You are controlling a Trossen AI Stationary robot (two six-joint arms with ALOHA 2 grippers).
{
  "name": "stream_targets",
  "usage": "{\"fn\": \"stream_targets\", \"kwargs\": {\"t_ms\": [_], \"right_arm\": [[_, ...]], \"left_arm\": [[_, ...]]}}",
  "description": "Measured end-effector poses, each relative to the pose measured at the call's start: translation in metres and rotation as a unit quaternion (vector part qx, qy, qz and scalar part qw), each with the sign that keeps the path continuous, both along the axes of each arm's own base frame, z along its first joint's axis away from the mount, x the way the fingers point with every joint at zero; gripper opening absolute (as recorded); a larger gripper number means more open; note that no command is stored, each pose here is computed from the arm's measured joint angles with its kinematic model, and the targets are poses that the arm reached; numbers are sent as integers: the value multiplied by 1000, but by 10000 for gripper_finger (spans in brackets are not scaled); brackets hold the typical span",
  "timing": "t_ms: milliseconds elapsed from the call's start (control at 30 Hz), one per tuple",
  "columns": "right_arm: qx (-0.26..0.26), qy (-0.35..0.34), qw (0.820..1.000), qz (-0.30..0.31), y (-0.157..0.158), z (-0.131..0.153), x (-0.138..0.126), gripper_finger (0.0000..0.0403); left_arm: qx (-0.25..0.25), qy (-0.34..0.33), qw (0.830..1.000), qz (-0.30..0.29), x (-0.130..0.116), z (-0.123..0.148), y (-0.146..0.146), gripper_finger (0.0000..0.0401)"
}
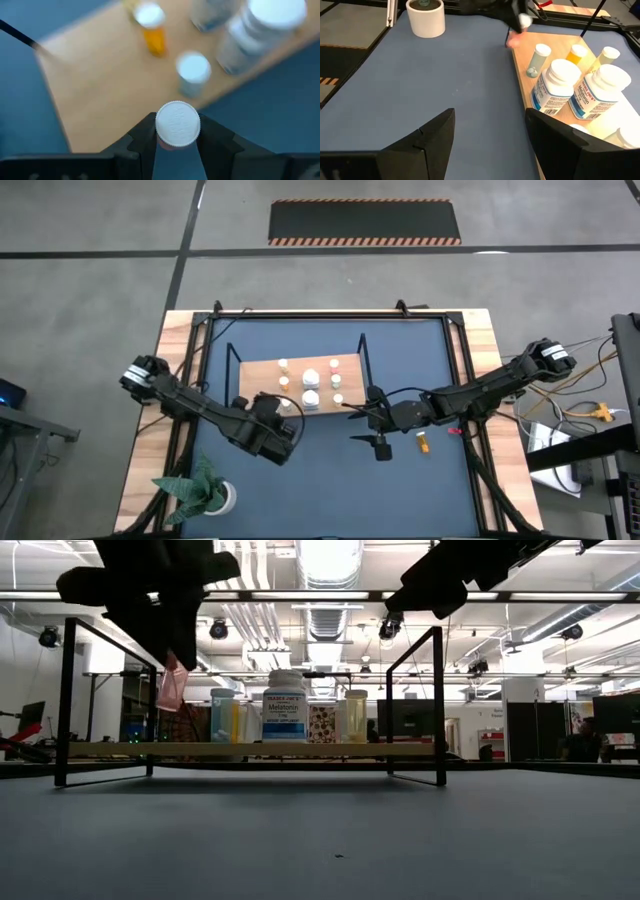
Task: Pick and place medicine bottles onto shelf by color
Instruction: Put the pink pill bottle on the shelf
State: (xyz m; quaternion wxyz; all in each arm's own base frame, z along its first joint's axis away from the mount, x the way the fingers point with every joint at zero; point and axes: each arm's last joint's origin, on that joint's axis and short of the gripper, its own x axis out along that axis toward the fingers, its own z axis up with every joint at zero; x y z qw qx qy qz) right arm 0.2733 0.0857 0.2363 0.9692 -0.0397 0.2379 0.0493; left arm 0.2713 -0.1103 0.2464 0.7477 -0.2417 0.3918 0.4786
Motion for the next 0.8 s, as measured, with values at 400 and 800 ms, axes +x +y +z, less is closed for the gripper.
{"fn": "stream_targets", "kwargs": {"t_ms": [400, 800], "right_arm": [[0, 0, 1000, 0, 0, 0, 0, 233], [-1, 0, 1000, 1, 0, 0, 0, 233]], "left_arm": [[78, 21, 997, 11, -12, -19, 9, 107], [79, 44, 996, 5, -16, -29, 9, 107]]}}
